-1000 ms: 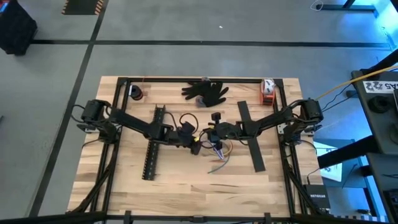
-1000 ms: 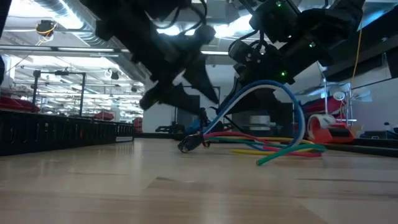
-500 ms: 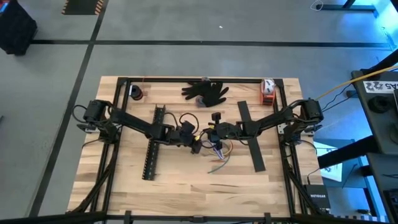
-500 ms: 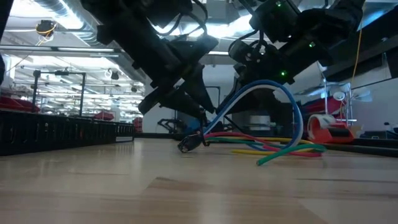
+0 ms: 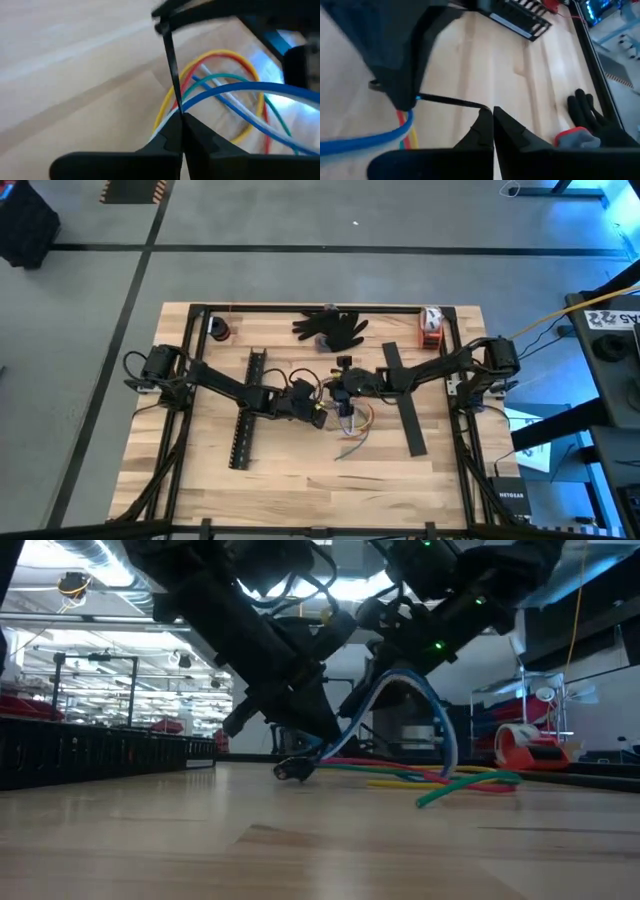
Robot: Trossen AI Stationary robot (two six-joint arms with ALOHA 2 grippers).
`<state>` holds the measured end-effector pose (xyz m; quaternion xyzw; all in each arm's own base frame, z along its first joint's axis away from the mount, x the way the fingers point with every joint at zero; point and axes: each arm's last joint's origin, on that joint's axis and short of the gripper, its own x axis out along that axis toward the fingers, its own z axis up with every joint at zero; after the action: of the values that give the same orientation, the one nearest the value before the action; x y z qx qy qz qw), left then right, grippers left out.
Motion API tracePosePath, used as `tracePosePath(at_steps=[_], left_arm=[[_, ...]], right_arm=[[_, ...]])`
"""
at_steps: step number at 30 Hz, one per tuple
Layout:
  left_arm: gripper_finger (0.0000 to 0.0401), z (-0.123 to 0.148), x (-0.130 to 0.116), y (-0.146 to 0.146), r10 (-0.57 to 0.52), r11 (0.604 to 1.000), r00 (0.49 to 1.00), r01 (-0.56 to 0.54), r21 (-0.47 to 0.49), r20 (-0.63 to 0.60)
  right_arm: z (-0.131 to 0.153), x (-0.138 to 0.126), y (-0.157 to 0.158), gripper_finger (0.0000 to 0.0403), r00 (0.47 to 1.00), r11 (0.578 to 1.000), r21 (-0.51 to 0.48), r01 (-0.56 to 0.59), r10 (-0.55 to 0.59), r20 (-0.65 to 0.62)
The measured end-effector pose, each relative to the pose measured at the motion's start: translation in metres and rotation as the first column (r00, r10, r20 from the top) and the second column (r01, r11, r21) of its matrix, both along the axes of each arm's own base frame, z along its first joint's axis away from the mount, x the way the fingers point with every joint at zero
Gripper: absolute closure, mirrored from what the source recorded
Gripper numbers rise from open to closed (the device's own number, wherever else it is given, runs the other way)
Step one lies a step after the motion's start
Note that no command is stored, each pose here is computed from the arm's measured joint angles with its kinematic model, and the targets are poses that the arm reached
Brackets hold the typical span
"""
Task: Ziptie cables
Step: Wrap the cable wires together using the black zip tie
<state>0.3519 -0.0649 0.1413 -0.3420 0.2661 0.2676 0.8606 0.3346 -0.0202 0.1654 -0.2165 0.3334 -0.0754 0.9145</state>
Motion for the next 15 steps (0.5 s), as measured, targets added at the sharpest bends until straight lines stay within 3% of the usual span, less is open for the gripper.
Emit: tracePosePath(at_steps=[6,13,15], left_arm=[[0.0401,-0.010,-0.011,-0.023,-0.100,0.994,0.991,0.096,-0.048,-0.094],[0.0401,-0.011,-0.017,-0.036,-0.091,0.996,0.990,0.090,-0.014,-0.112],[0.0401,-0.009,-0.016,-0.037,-0.095,0.995,0.991,0.094,-0.019,-0.098]], right_arm=[[0.029,-0.013,-0.046,0.0403,0.973,0.975,-0.030,0.221,-0.219,0.074],[0.049,-0.029,-0.071,0.0403,0.969,0.975,0.038,0.220,-0.222,0.106],[0.051,-0.033,-0.068,0.0403,0.970,0.972,0.119,0.204,-0.217,0.106]])
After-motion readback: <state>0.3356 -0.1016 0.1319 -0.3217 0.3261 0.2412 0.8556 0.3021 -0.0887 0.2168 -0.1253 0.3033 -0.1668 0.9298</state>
